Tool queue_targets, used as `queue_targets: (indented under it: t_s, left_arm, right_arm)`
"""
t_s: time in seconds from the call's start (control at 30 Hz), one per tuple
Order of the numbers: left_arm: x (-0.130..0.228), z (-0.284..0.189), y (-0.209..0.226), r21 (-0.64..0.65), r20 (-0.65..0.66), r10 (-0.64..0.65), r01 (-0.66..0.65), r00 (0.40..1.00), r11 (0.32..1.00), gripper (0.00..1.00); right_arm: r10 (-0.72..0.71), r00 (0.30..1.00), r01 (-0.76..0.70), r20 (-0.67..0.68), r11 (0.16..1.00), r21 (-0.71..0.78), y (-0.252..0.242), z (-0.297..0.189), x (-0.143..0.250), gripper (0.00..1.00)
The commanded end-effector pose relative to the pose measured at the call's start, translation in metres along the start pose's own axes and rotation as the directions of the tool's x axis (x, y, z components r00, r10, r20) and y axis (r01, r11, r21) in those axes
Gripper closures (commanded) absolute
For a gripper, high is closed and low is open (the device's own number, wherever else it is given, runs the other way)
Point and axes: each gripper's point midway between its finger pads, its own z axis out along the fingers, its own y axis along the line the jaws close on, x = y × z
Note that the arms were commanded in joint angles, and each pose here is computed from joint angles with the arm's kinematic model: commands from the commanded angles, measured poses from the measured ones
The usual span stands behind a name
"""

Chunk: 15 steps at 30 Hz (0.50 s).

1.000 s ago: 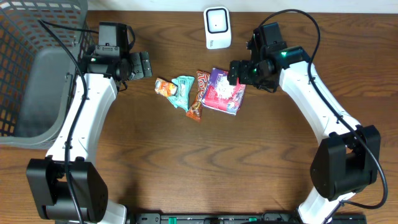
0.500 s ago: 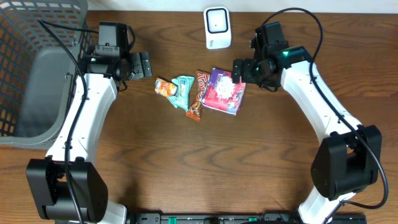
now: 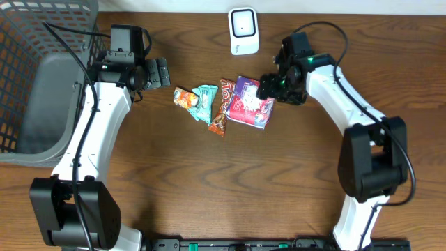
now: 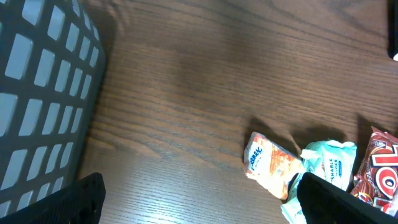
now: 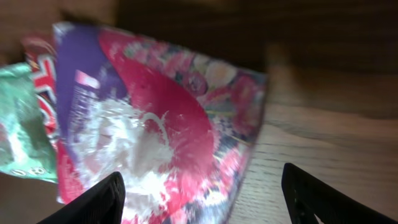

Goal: Scan the item barcode
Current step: 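Grasp the pink box with the right gripper and lift it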

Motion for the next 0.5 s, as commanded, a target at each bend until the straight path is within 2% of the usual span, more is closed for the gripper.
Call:
queue_targets:
  t_s: [0.0,0.1,0.2,0.23,0.4,0.47]
  left_arm:
    - [0.003,0.004,0.004,-0.015,-0.011,0.006,-0.007,1.0,1.0,0.02]
    - [0.003,0.004,0.004,-0.014,-0.011,0.006,-0.007,1.0,1.0,0.02]
    - [0.003,0.004,0.004,-0.015,-0.011,0.007,-0.007,1.0,1.0,0.02]
    - [0.003,0.004,0.004,-0.014,-0.011,0.006,-0.007,1.0,1.0,0.02]
    - [0.003,0.004,0.004,-0.014,-0.011,0.006,-0.007,1.0,1.0,0.02]
    - [0.003,0.004,0.004,-0.014,-0.011,0.006,-0.007,1.0,1.0,0.02]
  right_arm:
    - [-0.035,0.996,0.028,-0.078,0.995,-0.091,0.007,0.016,0.013,0.23]
    - [-0.045,0.991,0.029,-0.123,0.992,-0.124,0.002,0.029,0.019,0.28]
    - [-0.028,0.989,0.011,-0.146,0.994,-0.113,-0.006,0.039,0.022,0.47]
    - [-0.025,0.989,0.009,-0.149,0.994,-0.107,-0.008,0.039,0.022,0.5]
    - [-0.024,0.991,0.017,-0.13,0.999,-0.05,-0.015,0.032,0.02,0.55]
    - [-0.027,0.993,0.024,-0.114,0.999,-0.034,-0.016,0.026,0.017,0.68]
